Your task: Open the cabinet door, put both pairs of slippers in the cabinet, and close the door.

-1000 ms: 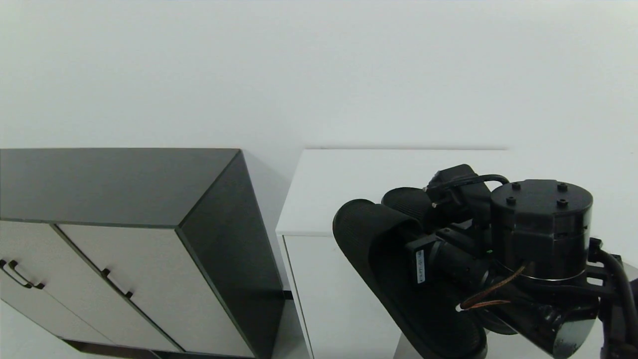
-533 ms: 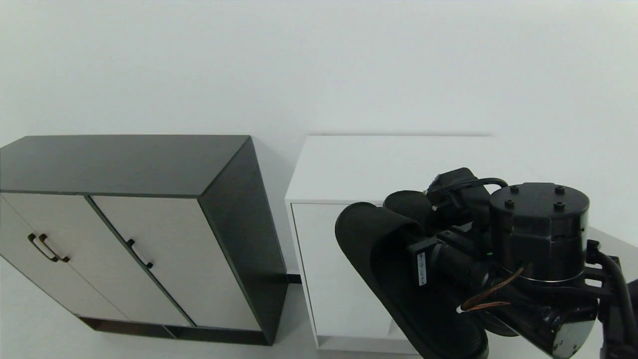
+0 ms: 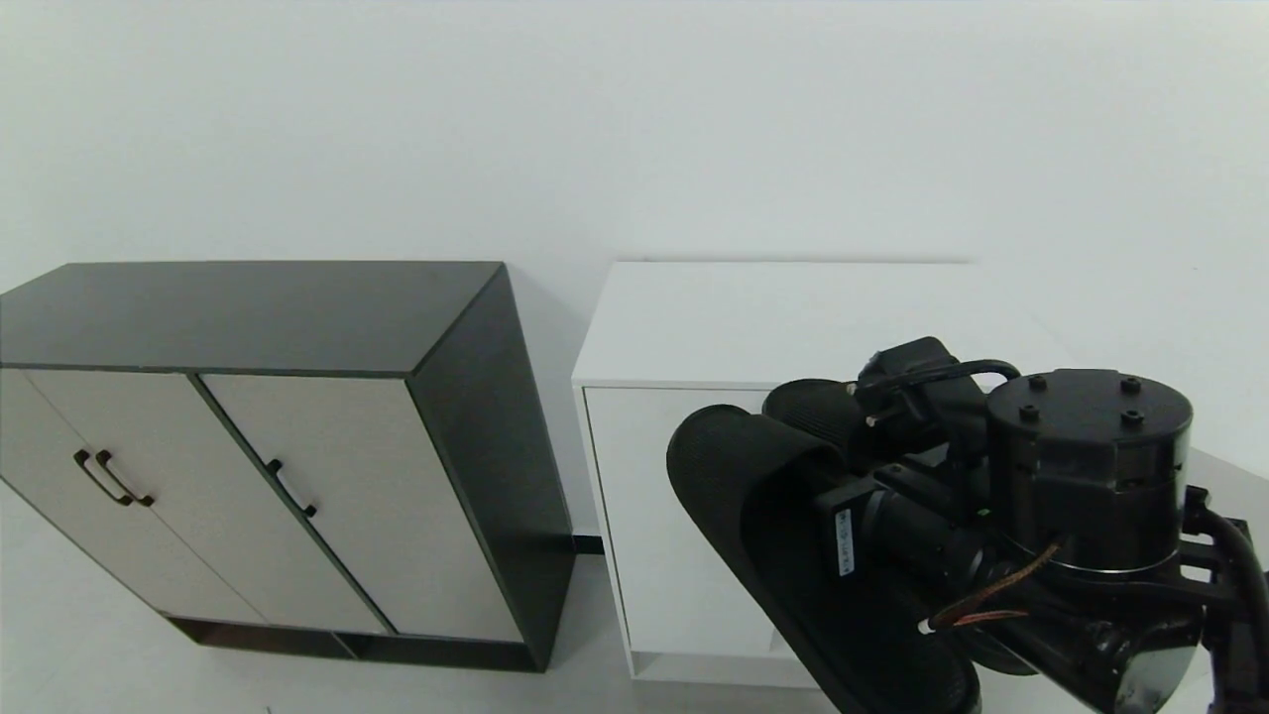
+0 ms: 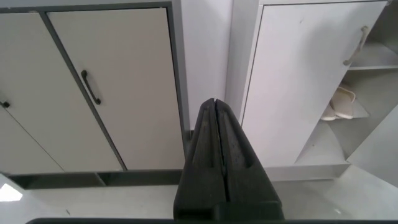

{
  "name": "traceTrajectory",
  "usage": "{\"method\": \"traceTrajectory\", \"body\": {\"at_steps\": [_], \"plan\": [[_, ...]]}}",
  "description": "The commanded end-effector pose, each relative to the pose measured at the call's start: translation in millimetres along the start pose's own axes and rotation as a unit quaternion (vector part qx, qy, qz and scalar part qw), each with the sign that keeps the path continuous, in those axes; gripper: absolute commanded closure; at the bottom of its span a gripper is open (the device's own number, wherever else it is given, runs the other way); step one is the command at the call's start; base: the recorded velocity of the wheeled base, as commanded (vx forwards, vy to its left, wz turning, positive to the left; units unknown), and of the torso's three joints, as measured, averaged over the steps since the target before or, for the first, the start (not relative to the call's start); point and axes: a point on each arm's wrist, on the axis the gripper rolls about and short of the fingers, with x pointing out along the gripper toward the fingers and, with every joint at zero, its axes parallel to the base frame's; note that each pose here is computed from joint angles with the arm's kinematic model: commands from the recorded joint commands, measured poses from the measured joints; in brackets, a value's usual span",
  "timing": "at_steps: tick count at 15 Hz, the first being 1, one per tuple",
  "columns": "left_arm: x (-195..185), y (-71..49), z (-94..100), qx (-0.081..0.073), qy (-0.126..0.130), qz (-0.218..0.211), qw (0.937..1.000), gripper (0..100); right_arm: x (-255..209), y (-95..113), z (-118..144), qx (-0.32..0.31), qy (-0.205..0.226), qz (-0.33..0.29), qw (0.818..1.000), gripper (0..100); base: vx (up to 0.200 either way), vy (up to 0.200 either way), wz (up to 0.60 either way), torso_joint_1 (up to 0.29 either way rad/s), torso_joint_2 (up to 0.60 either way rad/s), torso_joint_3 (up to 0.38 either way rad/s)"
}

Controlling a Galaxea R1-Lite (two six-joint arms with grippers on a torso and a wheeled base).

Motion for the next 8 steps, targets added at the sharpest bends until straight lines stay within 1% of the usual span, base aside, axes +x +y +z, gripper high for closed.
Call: {"method": "traceTrajectory", "body": {"at_steps": [1,3,5,6,8], "plan": [[0.1,0.0,0.0,0.0,0.001,0.0,1.0,100,-0.4,-0.3,-2.0,-0.005,-0.004,0.0,1.0,100,0.0,0.0,0.0,0.0,0.0,0.0],[0.1,0.0,0.0,0.0,0.001,0.0,1.0,100,-0.4,-2.3,-6.9,-0.021,-0.005,0.005,1.0,100,0.0,0.0,0.0,0.0,0.0,0.0],[0.1,0.0,0.0,0.0,0.001,0.0,1.0,100,0.0,-3.8,-7.5,-0.018,-0.008,0.008,1.0,100,0.0,0.0,0.0,0.0,0.0,0.0],[0.1,0.0,0.0,0.0,0.001,0.0,1.0,100,0.3,-3.7,-7.6,-0.018,-0.009,0.008,1.0,100,0.0,0.0,-0.6,0.002,0.0,-0.007],[0.1,0.0,0.0,0.0,0.001,0.0,1.0,100,0.5,-4.0,-7.1,-0.017,-0.011,0.009,1.0,100,0.0,0.0,0.0,0.0,0.0,0.0]]}}
